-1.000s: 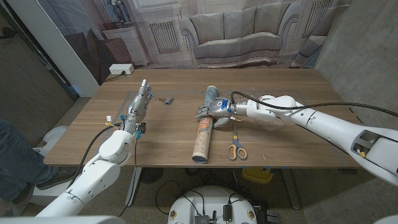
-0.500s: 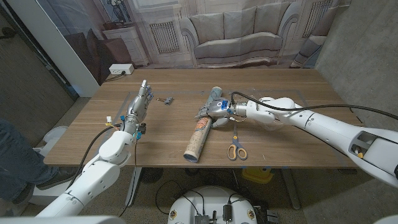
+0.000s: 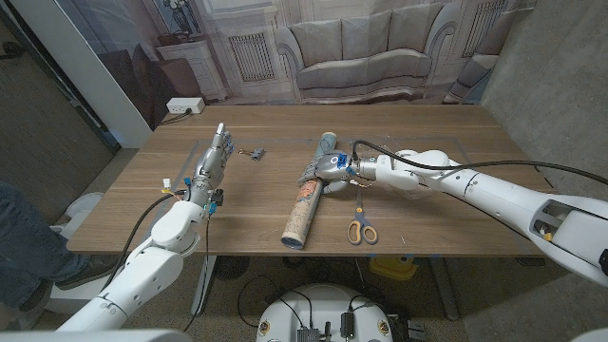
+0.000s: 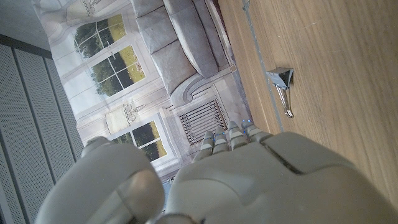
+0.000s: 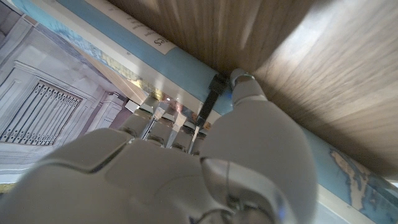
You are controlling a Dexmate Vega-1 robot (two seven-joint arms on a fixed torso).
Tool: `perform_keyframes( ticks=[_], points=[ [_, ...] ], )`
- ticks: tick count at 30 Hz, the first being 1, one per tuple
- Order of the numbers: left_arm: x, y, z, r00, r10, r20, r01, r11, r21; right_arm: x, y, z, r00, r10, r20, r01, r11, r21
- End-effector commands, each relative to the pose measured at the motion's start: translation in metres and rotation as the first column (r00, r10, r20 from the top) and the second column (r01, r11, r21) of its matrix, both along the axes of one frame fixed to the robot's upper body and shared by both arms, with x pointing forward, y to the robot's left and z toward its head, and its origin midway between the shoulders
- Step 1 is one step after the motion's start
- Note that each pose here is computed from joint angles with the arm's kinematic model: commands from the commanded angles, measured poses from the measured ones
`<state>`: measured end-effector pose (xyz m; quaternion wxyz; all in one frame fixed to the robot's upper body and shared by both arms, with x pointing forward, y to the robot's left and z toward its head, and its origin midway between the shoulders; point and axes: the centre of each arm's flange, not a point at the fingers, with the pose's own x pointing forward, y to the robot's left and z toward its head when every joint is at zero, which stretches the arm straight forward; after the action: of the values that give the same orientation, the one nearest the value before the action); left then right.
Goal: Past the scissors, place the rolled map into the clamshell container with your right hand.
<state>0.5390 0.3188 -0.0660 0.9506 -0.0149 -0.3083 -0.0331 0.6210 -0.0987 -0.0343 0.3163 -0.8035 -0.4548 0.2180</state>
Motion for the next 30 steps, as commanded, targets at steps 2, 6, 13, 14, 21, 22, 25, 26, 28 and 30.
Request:
perform_keyframes(
  ticks=[2, 6, 13, 14, 21, 22, 25, 26, 28, 30],
  points=[
    [-0.002, -0.002, -0.003, 1.0, -0.002, -0.002, 0.002, 1.0, -0.007, 0.002, 0.0, 0.0, 0.999, 0.024, -0.021, -0.024, 1.0, 0.011],
    [-0.001, -0.003, -0.004, 1.0, -0.004, -0.001, 0.004, 1.0, -0.009, 0.003, 0.001, 0.0, 1.0, 0.024, -0.017, -0.024, 1.0, 0.008],
    [-0.001, -0.003, -0.004, 1.0, -0.002, 0.001, 0.002, 1.0, -0.011, 0.0, 0.0, 0.004, 1.0, 0.027, -0.002, -0.027, 0.999, 0.017],
    [-0.001, -0.002, -0.004, 1.0, -0.003, 0.003, 0.003, 1.0, -0.012, -0.001, -0.001, 0.005, 1.0, 0.027, 0.003, -0.027, 0.999, 0.021],
    [-0.001, -0.002, -0.002, 1.0, -0.004, 0.009, 0.004, 1.0, -0.01, -0.007, -0.001, 0.011, 0.999, 0.032, 0.02, -0.033, 0.999, 0.042],
    [0.0, -0.002, -0.002, 1.0, -0.005, 0.01, 0.005, 1.0, -0.009, -0.008, -0.001, 0.012, 0.999, 0.033, 0.025, -0.035, 0.998, 0.043],
    [0.0, -0.002, 0.0, 1.0, -0.007, 0.012, 0.007, 1.0, -0.007, -0.01, -0.001, 0.014, 0.999, 0.036, 0.034, -0.037, 0.998, 0.05],
    [0.0, -0.002, 0.0, 1.0, -0.007, 0.013, 0.007, 1.0, -0.007, -0.01, -0.001, 0.015, 0.999, 0.037, 0.037, -0.039, 0.998, 0.051],
    [0.001, -0.003, 0.001, 1.0, -0.009, 0.013, 0.009, 1.0, -0.007, -0.012, -0.001, 0.015, 0.998, 0.039, 0.044, -0.042, 0.998, 0.053],
    [0.001, -0.003, 0.001, 1.0, -0.01, 0.013, 0.01, 1.0, -0.005, -0.013, 0.0, 0.016, 0.998, 0.041, 0.048, -0.044, 0.997, 0.057]
  ],
)
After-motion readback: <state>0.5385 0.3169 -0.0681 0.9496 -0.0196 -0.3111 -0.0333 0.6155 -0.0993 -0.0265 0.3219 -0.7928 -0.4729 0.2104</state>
